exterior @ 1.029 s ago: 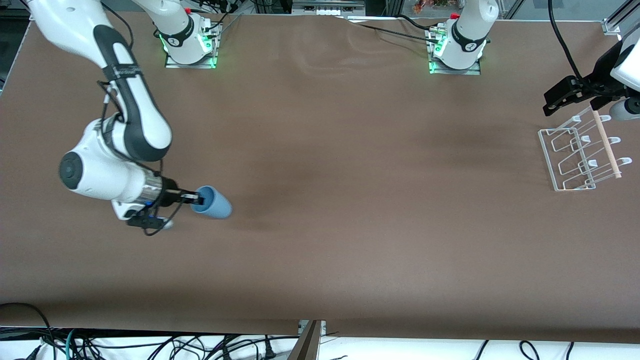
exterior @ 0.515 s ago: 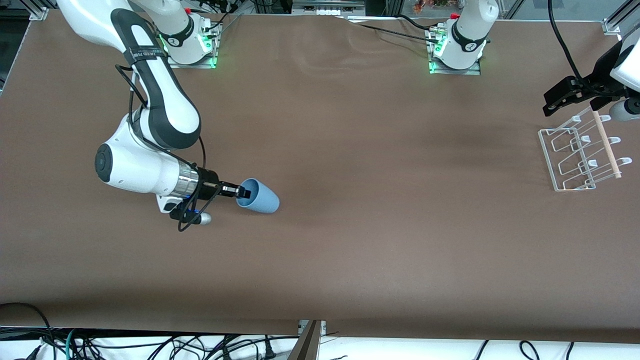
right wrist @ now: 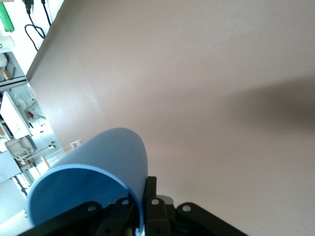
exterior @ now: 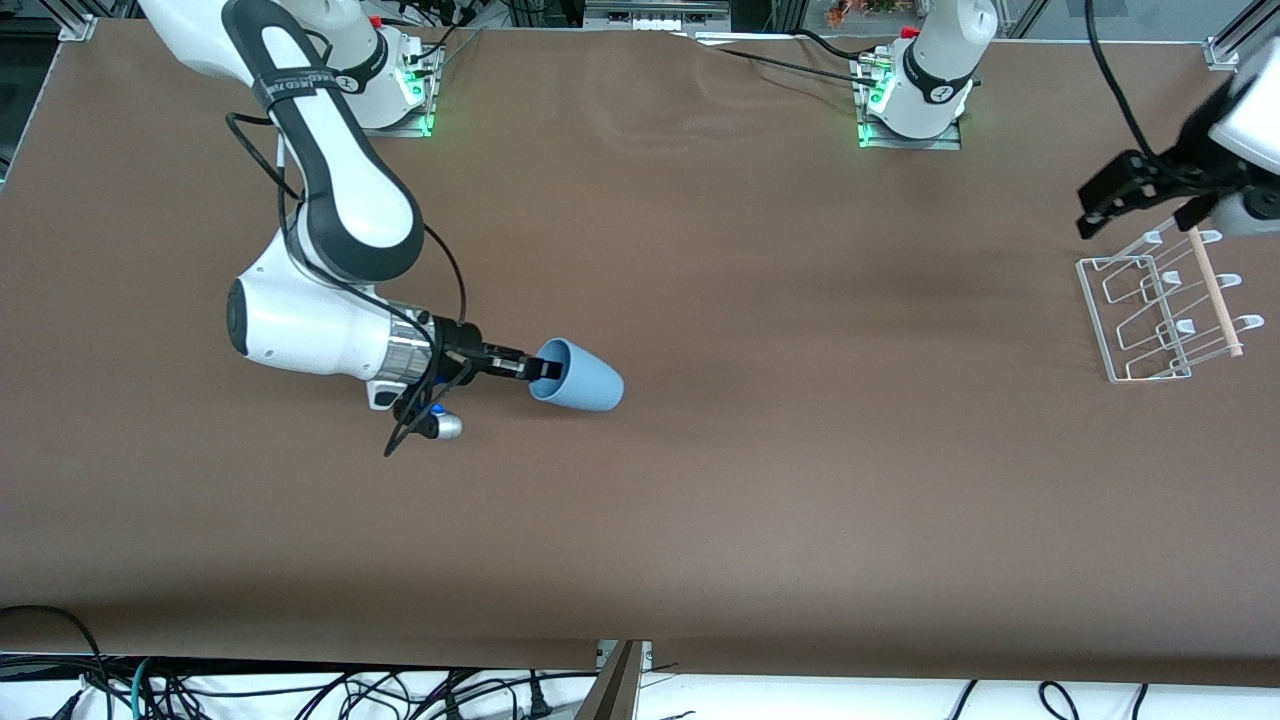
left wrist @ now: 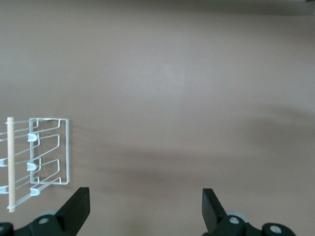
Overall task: Transfer cup to left arm and place on rack
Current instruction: 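Hold the cup with the right gripper while the left gripper approaches it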
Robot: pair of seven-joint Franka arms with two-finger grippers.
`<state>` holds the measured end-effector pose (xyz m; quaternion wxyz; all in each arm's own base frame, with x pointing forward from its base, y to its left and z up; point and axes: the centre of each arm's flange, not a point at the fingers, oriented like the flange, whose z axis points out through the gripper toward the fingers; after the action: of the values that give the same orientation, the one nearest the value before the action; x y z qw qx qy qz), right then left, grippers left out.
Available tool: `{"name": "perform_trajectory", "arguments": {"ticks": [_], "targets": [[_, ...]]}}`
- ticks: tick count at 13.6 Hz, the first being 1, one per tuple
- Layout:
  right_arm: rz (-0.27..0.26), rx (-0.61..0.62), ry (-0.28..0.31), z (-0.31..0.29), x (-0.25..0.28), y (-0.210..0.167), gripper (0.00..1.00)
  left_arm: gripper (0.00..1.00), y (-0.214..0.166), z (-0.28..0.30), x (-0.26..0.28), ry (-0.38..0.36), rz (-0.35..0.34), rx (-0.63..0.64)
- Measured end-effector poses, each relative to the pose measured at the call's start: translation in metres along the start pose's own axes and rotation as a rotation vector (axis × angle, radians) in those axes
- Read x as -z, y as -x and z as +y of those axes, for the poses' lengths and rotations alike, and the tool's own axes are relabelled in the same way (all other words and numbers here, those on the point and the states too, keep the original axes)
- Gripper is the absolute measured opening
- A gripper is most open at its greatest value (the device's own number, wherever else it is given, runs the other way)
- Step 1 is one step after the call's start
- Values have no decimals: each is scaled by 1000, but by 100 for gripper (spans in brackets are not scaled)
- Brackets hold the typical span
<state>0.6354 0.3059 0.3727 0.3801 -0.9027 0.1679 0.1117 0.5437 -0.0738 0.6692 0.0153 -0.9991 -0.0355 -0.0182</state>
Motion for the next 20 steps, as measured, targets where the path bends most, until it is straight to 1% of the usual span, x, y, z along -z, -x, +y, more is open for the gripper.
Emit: {"name": "perform_trajectory", "arguments": {"ticks": [1, 2, 3, 5, 6, 8, 9, 10, 11, 12, 13, 16, 18, 20], "targets": [[-5, -22, -8, -11, -3, 6, 5, 100, 5, 21, -1, 1, -5, -40], [-8, -39, -14, -21, -6, 10, 5, 100, 9, 46, -8, -1, -24, -86], [-11, -57, -18, -29, -8, 13, 5, 100, 11, 79, -25, -5, -60, -145], [-18, -83, -21, -36, -15, 16, 5, 100, 12, 148, -78, -9, -155, -256], [-21, -91, -21, -38, -18, 17, 5, 100, 11, 173, -102, -6, -189, -296], [-28, -105, -20, -42, -22, 21, 5, 100, 6, 197, -137, -3, -233, -332], [-31, -114, -19, -44, -24, 23, 5, 100, 1, 199, -149, -1, -245, -333], [-35, -122, -19, -46, -26, 26, 5, 100, -5, 201, -156, 8, -238, -335], [-40, -128, -18, -47, -28, 28, 5, 100, -11, 202, -157, 25, -210, -355], [-44, -133, -18, -49, -30, 30, 5, 100, -17, 205, -155, 48, -164, -406], [-47, -138, -18, -49, -31, 32, 5, 100, -21, 210, -150, 71, -112, -478], [-54, -145, -20, -56, -38, 40, 5, 100, -26, 227, -148, 115, 14, -670], [-56, -164, -42, -65, -46, 47, 5, 100, -26, 234, -168, 127, 120, -840], [-61, -178, -45, -72, -54, 53, 5, 100, -23, 232, -199, 114, 224, -1030]]}}
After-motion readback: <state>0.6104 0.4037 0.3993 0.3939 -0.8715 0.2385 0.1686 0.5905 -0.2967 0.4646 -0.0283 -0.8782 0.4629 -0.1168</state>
